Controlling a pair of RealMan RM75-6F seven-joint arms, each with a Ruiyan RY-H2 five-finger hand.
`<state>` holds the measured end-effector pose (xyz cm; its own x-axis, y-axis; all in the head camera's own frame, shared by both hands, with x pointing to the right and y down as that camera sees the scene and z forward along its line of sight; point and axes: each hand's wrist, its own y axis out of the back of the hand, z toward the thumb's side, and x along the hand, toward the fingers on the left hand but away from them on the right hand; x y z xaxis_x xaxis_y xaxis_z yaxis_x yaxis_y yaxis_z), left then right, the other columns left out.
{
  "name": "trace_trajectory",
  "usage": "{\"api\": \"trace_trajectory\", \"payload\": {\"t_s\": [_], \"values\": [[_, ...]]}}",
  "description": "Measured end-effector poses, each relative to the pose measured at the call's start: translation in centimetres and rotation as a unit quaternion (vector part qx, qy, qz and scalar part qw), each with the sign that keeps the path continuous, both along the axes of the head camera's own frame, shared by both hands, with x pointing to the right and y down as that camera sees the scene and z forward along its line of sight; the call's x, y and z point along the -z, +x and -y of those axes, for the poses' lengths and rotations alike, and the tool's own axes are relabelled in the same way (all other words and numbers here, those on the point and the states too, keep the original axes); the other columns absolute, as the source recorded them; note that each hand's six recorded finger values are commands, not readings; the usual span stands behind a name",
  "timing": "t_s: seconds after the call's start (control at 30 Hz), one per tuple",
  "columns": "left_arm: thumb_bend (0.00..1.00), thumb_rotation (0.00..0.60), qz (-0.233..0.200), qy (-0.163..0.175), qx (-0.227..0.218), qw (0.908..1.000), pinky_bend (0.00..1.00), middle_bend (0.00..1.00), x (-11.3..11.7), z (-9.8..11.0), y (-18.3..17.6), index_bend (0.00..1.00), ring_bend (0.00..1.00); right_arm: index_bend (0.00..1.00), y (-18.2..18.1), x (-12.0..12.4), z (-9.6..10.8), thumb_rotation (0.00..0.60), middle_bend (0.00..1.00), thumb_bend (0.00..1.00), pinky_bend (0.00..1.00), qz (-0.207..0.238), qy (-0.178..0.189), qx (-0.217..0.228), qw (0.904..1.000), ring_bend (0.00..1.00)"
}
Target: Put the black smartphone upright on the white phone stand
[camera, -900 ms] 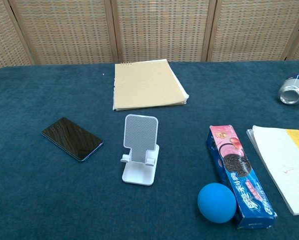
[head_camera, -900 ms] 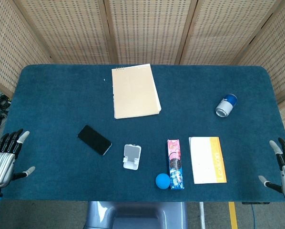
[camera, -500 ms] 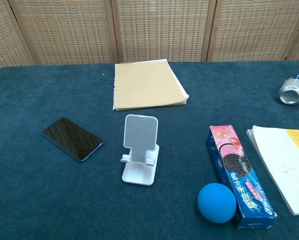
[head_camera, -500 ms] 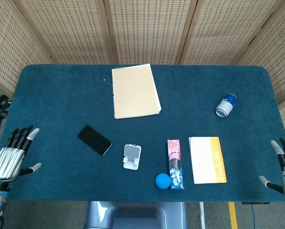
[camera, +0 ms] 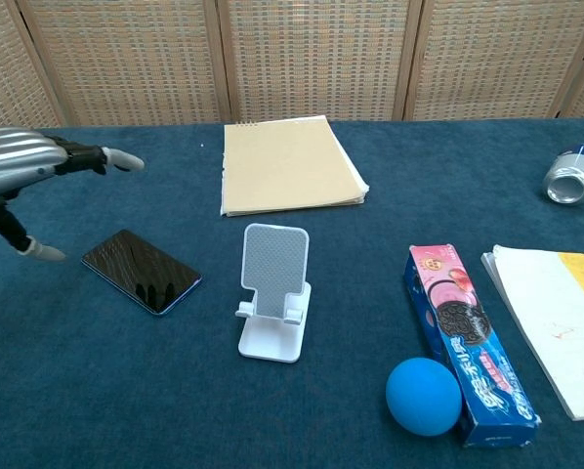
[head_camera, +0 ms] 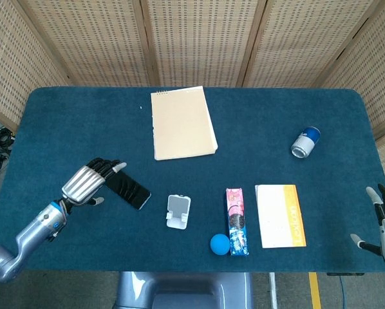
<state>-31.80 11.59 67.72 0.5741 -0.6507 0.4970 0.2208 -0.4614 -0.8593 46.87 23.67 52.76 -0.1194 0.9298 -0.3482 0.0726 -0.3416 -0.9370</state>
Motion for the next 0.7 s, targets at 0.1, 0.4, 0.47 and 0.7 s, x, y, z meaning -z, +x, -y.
{"api": "trace_trajectory", "payload": {"t_s": [0.1,0.4,0.47,0.7], "values": [[0.00,0.600,0.005,-0.012,-0.027,0.9995,0.34,0.30,-1.8,0.7,1.6,0.27,0.35,0.01,0.2,-0.2,0.2,0.600,0.00,0.00,0.00,-0.001,-0.003,-0.005,1.0000,0.00],[0.00,0.600,0.039,-0.029,-0.102,0.9937,0.34,0.31,-4.2,0.7,3.8,0.28,0.36,0.01,0.3,-0.9,0.3,0.600,0.00,0.00,0.00,-0.005,-0.012,-0.008,0.9999,0.00],[0.00,0.600,0.039,-0.030,-0.106,0.9932,0.34,0.31,-4.4,0.7,4.1,0.28,0.36,0.01,0.3,-0.9,0.4,0.600,0.00,0.00,0.00,-0.006,-0.013,-0.008,0.9999,0.00],[0.00,0.600,0.042,-0.041,-0.115,0.9917,0.34,0.31,-5.1,0.6,4.4,0.29,0.36,0.01,0.5,-1.0,0.4,0.600,0.00,0.00,0.00,-0.008,-0.015,-0.012,0.9998,0.00]]}}
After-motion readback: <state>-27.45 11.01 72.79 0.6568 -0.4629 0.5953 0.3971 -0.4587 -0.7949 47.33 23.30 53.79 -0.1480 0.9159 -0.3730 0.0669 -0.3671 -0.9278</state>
